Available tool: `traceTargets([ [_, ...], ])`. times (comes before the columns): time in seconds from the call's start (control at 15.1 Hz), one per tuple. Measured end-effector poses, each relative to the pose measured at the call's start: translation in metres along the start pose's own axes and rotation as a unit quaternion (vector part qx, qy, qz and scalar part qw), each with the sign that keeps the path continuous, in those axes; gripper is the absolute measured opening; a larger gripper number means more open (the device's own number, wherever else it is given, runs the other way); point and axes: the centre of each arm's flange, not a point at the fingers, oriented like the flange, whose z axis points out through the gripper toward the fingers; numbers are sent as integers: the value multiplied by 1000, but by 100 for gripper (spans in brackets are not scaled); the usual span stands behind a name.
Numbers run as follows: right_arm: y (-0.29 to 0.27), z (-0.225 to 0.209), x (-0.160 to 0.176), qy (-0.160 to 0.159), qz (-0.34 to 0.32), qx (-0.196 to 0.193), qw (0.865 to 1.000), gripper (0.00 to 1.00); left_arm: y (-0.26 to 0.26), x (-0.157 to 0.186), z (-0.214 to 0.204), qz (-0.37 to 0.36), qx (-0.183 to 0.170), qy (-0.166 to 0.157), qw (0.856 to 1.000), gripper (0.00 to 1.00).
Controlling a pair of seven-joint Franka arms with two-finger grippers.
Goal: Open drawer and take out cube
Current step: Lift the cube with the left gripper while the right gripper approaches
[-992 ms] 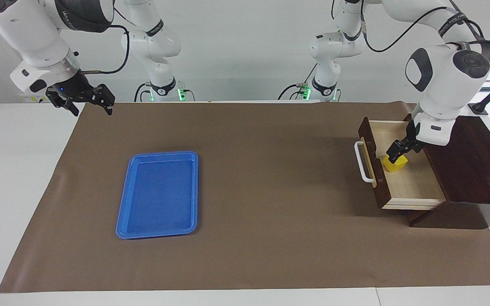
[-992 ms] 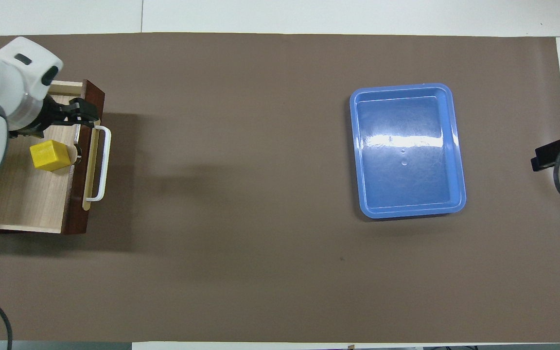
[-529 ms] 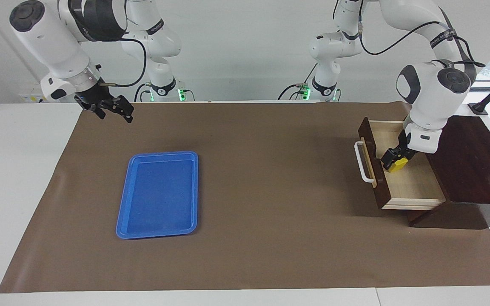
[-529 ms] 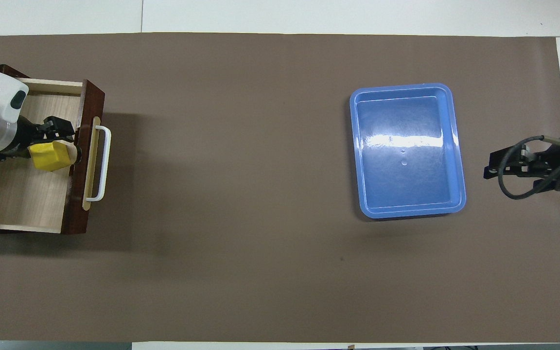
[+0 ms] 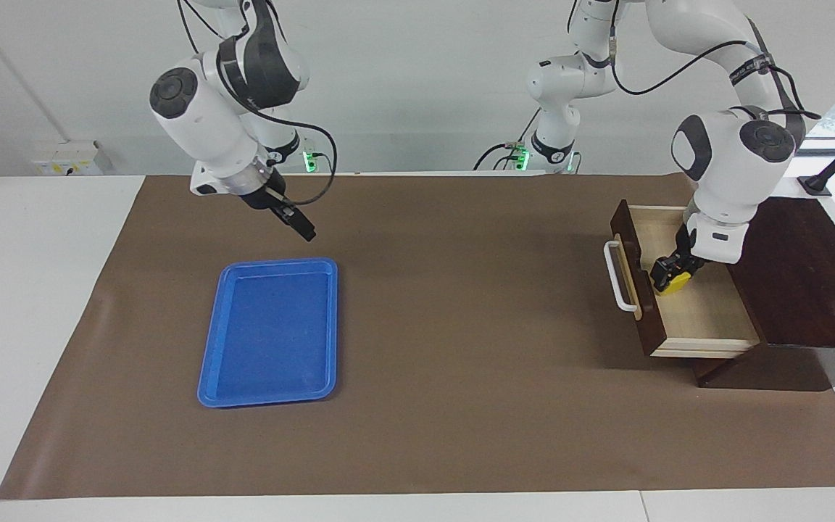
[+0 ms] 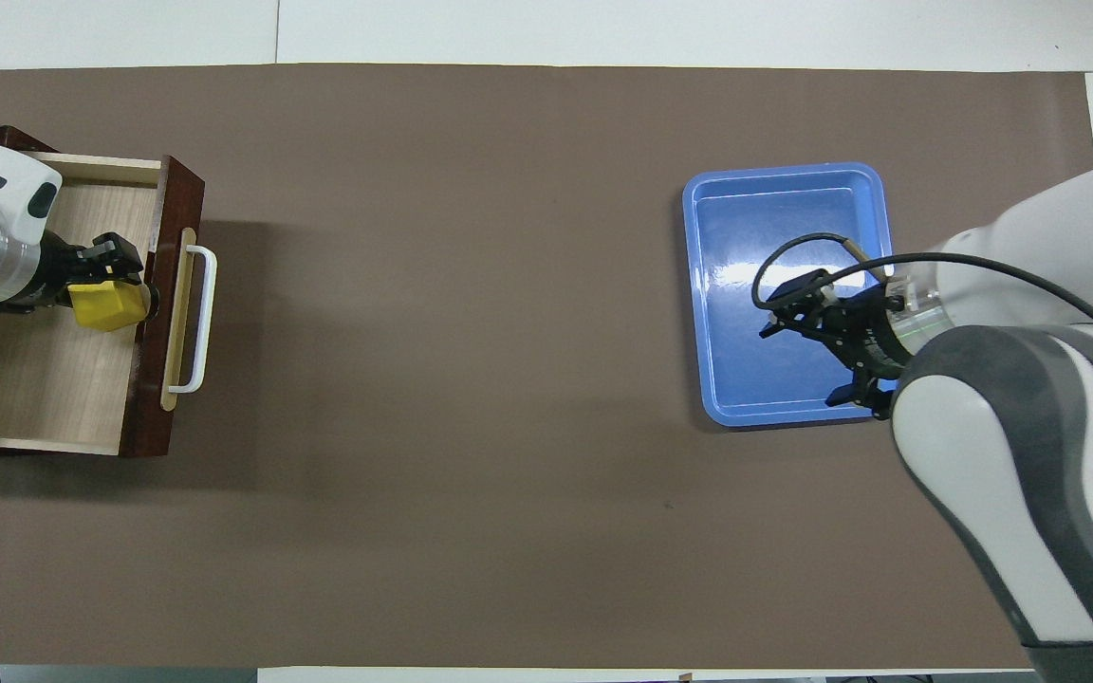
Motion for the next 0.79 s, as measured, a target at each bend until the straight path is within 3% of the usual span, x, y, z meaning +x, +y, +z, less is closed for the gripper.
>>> traceTargets([
  [0.07, -12, 13, -12, -8, 26, 8, 1000, 100, -1, 0, 0, -1, 0, 0, 1000, 68],
  [0.2, -34, 39, -37, -29, 76, 24, 996, 100, -4, 1, 0, -4, 0, 0, 1000, 55],
  [0.4, -60, 71, -70, -64, 138, 56, 987, 100, -2, 3, -15, -5, 8, -20, 1000, 55],
  [0.6, -70, 93, -91, -92, 188, 90, 974, 100, 20, 2, -88, -39, 19, -45, 998, 55],
  [0.79, -71, 106, -109, -100, 193, 90, 972, 100, 86, -36, -138, -120, 25, -44, 991, 55],
])
